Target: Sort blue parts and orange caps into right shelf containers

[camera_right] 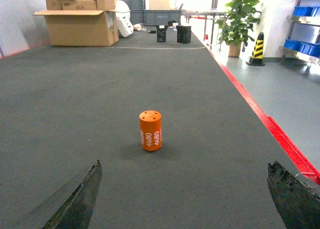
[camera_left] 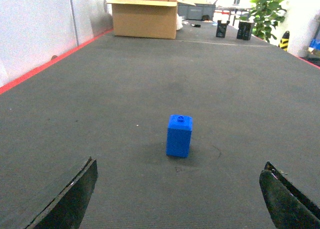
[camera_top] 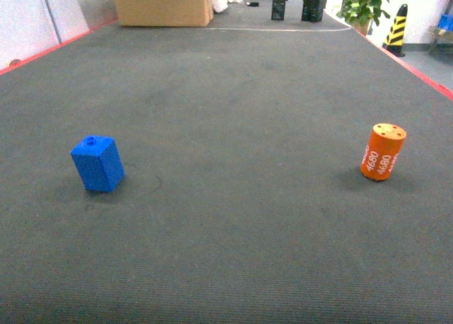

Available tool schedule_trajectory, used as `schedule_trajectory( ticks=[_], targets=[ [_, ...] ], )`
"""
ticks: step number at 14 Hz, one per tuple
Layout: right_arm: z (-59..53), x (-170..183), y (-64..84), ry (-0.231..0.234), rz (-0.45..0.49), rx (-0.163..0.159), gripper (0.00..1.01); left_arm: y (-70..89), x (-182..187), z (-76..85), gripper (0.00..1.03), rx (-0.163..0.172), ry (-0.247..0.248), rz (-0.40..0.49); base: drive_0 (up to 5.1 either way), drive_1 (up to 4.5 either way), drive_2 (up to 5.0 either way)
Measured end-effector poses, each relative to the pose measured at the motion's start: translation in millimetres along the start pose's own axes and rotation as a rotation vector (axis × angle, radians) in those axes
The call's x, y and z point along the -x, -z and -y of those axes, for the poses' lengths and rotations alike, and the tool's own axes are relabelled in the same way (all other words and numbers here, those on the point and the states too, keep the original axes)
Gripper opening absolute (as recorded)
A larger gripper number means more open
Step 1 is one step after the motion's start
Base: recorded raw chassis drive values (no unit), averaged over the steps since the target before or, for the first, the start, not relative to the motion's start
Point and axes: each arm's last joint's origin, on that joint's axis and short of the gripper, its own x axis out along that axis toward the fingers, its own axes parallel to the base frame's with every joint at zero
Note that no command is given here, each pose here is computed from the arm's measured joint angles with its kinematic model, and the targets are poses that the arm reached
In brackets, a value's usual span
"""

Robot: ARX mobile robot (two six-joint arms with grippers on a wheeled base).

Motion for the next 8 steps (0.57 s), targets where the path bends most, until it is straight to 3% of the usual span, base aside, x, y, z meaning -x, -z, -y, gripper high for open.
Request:
schedule_trajectory(
  ticks=[8],
  targets=[
    [0.0,0.0,0.0,0.0,0.0,0.0,0.98,0.0,0.0,0.0,0.98,0.0,0.0,0.0,0.0,0.0,0.0]
  ],
)
